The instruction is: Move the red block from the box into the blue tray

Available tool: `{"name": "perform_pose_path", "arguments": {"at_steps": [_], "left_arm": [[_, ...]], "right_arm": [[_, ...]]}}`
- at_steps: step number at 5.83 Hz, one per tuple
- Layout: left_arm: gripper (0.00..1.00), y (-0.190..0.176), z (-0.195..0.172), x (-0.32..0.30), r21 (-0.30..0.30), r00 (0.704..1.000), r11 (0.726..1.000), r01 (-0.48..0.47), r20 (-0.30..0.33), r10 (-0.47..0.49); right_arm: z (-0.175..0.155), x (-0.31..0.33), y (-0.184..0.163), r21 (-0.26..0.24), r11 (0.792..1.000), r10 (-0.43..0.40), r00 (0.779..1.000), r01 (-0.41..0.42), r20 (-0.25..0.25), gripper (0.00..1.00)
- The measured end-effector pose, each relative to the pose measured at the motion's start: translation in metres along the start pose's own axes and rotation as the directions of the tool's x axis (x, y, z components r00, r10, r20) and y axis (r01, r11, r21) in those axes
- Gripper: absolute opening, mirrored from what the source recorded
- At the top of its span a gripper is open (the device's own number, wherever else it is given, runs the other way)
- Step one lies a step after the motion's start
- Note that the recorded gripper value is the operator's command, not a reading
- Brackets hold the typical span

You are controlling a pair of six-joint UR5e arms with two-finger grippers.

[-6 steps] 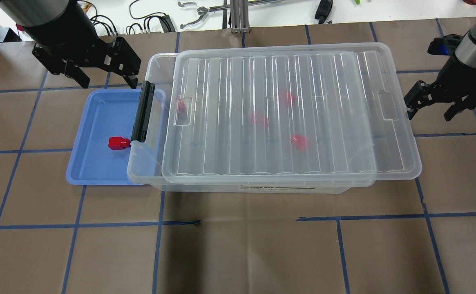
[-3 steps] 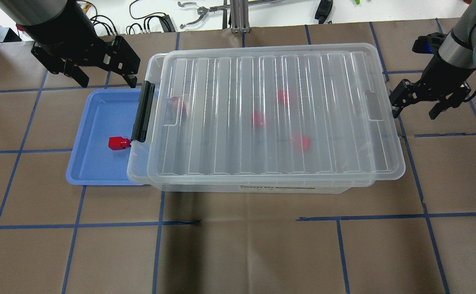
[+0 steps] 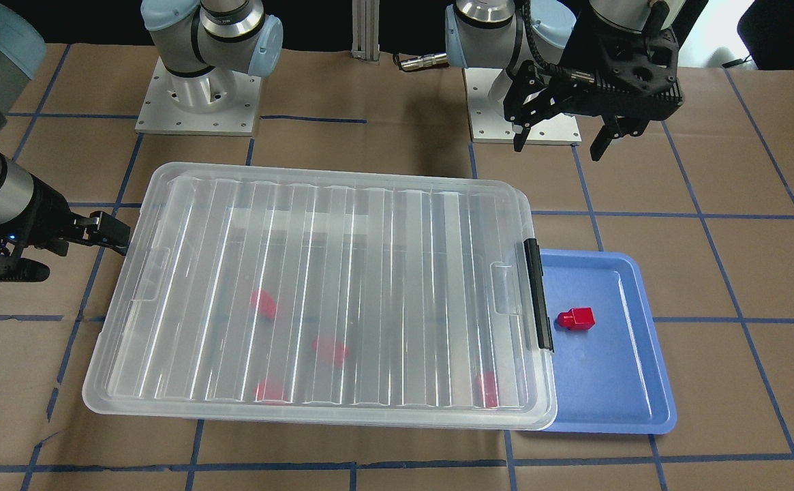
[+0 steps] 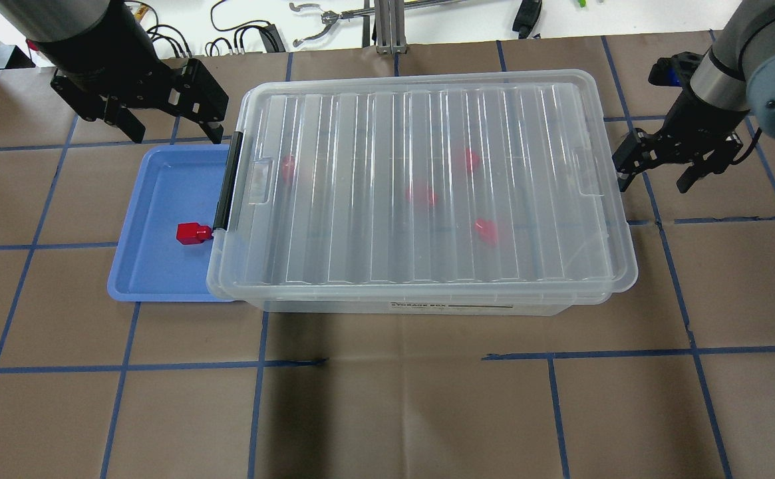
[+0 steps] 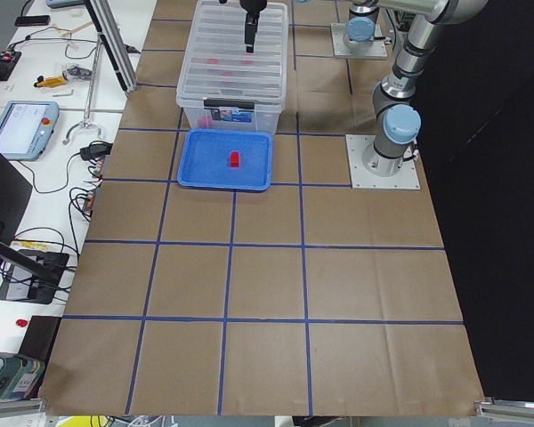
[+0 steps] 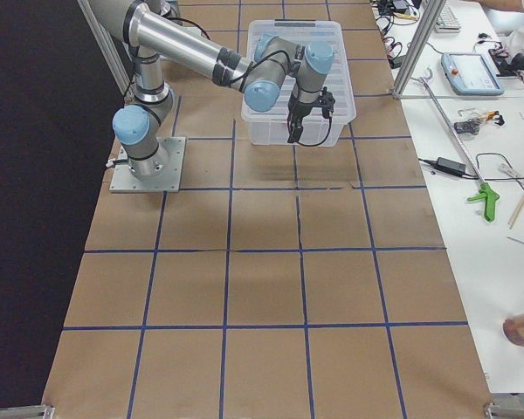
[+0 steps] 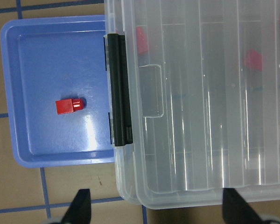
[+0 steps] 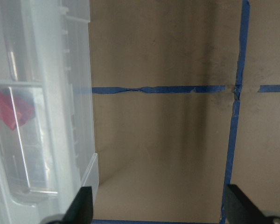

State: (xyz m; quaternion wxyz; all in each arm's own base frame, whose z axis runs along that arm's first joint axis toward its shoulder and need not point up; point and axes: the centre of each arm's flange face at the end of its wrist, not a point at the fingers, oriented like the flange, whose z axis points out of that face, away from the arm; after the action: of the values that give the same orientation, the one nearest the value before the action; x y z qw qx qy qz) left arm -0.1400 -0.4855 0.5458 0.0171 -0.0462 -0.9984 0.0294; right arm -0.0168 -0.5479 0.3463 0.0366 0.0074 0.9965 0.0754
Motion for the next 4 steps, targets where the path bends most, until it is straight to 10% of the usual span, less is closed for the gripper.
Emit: {"name": "perform_pose_path", "arguments": {"at_steps": [4], "left_arm": [[0.98, 0.000, 0.000, 0.000, 0.000, 1.000, 1.000, 0.001, -0.001, -0.001]], "right_arm": [[-0.081, -0.019, 0.026, 0.086, 0.996, 0.012, 0.999, -0.009, -0.036, 1.00]]}}
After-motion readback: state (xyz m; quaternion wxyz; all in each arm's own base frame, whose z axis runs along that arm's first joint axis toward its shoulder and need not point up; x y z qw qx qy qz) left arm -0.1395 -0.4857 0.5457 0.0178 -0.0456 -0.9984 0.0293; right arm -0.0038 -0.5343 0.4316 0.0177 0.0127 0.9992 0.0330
